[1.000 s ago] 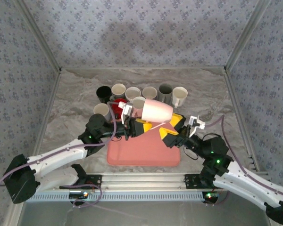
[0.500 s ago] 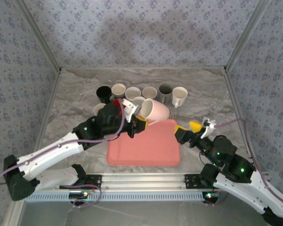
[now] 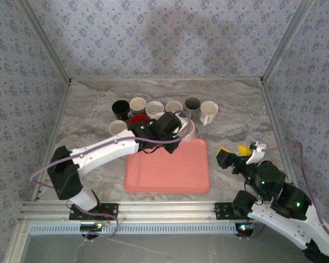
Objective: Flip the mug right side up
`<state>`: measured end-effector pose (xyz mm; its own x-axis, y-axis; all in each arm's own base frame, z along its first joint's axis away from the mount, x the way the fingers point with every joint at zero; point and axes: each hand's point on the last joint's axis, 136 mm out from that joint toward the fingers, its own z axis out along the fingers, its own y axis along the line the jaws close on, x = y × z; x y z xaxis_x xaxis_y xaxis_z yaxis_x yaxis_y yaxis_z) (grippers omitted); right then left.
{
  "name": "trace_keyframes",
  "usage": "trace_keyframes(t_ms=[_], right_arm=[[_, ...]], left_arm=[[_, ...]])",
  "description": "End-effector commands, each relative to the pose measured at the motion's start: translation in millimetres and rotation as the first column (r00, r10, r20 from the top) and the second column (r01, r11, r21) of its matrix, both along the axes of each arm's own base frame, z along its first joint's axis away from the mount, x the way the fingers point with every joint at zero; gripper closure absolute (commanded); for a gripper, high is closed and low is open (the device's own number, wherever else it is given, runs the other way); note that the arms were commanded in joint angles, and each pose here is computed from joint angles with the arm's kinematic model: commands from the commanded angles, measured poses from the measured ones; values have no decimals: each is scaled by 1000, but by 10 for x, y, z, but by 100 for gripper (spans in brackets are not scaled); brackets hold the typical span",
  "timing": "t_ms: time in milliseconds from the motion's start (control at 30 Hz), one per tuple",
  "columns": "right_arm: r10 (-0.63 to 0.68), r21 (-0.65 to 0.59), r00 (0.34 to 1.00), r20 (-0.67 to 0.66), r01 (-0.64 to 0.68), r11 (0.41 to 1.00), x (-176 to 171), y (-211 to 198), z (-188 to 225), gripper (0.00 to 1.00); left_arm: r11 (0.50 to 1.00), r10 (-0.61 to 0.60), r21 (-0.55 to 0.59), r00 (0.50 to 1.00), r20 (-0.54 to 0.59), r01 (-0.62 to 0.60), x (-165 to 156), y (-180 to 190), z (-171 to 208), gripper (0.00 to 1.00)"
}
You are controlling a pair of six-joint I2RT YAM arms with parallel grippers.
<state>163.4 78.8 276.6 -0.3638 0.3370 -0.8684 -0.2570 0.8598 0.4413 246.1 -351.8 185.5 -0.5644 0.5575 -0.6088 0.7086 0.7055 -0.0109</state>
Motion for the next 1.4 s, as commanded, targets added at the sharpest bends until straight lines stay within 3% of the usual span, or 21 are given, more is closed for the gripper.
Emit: trace_keyframes(t_ms=[0, 667, 1367], right_arm=[[-24, -13, 1000, 5, 24, 1000, -34, -112, 47, 0], [31, -34, 999, -20, -32, 999, -62, -11, -118, 0], [15, -101, 1000, -18, -17, 995, -41, -52, -210, 0]], left_arm=[[1000, 6, 12, 996, 94, -7, 176, -91, 179, 100], [991, 98, 86, 995, 17, -100, 775, -138, -401, 100], [978, 126, 167, 992, -13, -122, 886, -165, -798, 100]])
